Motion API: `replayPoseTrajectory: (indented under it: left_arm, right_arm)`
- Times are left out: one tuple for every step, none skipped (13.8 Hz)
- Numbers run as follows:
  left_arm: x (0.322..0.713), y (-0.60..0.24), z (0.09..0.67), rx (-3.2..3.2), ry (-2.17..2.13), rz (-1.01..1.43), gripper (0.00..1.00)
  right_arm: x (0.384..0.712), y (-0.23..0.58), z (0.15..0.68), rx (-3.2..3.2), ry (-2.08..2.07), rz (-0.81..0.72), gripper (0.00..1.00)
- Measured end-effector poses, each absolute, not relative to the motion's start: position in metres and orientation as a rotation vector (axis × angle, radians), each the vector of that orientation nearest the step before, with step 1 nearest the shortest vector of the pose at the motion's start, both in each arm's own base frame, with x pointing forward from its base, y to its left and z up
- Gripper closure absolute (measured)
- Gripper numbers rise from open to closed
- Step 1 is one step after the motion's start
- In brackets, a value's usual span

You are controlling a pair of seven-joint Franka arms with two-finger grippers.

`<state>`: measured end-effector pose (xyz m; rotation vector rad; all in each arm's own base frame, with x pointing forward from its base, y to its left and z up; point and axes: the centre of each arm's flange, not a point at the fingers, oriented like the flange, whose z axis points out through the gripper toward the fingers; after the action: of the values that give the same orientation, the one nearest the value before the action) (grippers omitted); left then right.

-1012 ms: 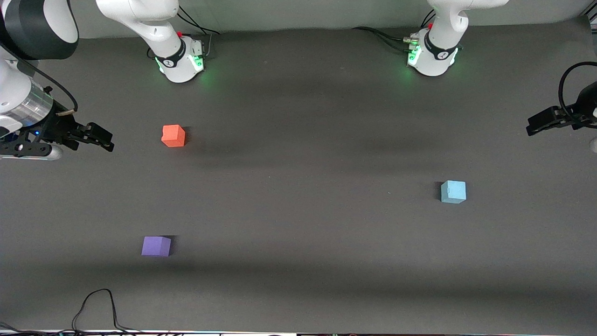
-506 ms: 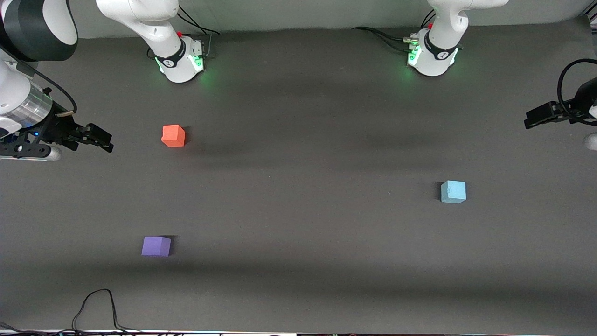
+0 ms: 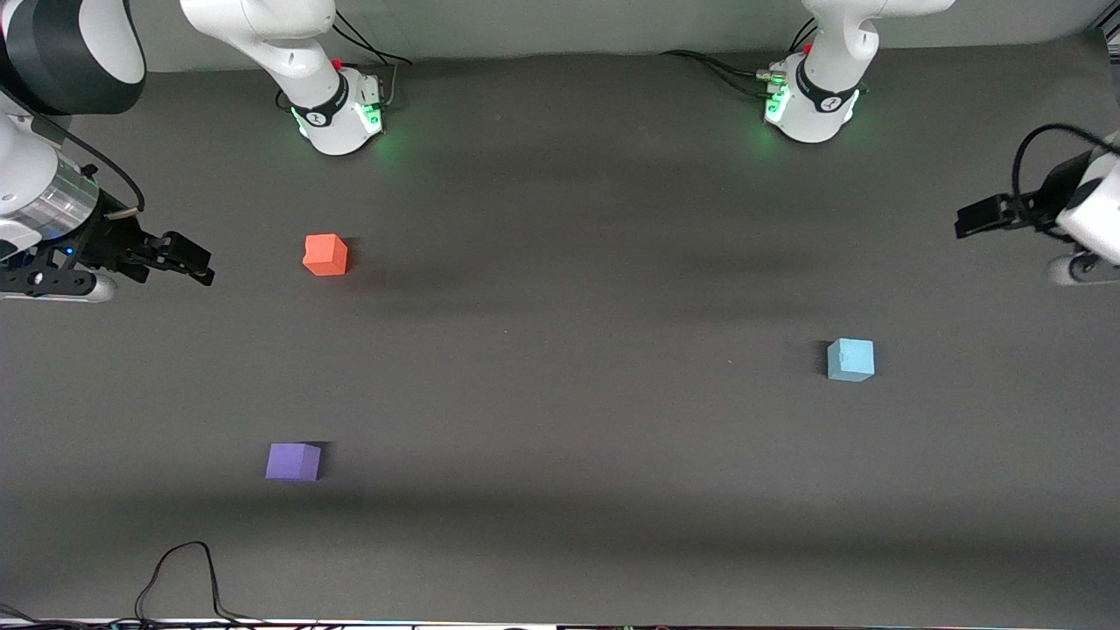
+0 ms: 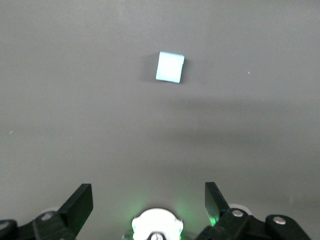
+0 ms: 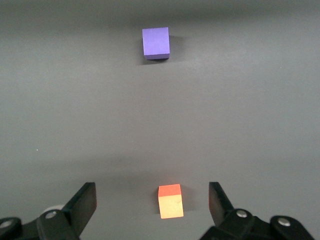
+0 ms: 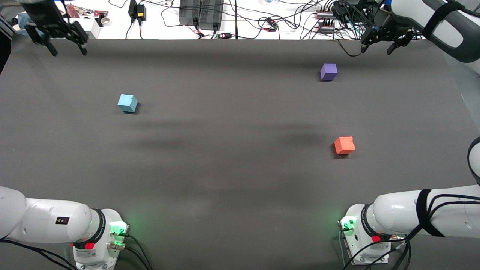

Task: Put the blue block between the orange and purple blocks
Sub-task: 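Reach the left gripper down over the light blue block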

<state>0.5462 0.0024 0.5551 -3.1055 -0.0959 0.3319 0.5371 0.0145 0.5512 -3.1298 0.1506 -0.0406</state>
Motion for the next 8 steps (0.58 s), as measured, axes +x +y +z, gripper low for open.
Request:
replayPoseTrajectory:
  left_arm:
    - [0.547, 0.002, 0.532, -3.108, -0.095, 0.329, 0.0]
    - [0.548, 0.002, 0.51, -3.109, -0.095, 0.325, 0.0]
    - [0.548, 0.002, 0.488, -3.109, -0.095, 0.323, 0.0]
    - [0.549, 0.002, 0.466, -3.109, -0.095, 0.323, 0.0]
    - [0.55, 0.003, 0.443, -3.11, -0.095, 0.309, 0.0]
    - [0.552, 0.003, 0.416, -3.112, -0.095, 0.278, 0.0]
    - [0.552, 0.002, 0.386, -3.115, -0.094, 0.246, 0.0]
    - [0.552, 0.002, 0.355, -3.114, -0.093, 0.228, 0.0]
  right_arm:
    - [0.537, 0.015, 0.55, -3.128, 0.151, -0.037, 0.0]
    - [0.537, 0.015, 0.549, -3.127, 0.152, -0.033, 0.0]
    - [0.537, 0.015, 0.548, -3.127, 0.152, -0.031, 0.0]
    - [0.537, 0.015, 0.548, -3.127, 0.152, -0.029, 0.0]
    - [0.537, 0.015, 0.547, -3.127, 0.152, -0.028, 0.0]
    - [0.538, 0.014, 0.547, -3.126, 0.154, -0.027, 0.0]
    - [0.538, 0.012, 0.547, -3.126, 0.16, -0.027, 0.0]
    - [0.538, 0.009, 0.546, -3.125, 0.165, -0.026, 0.0]
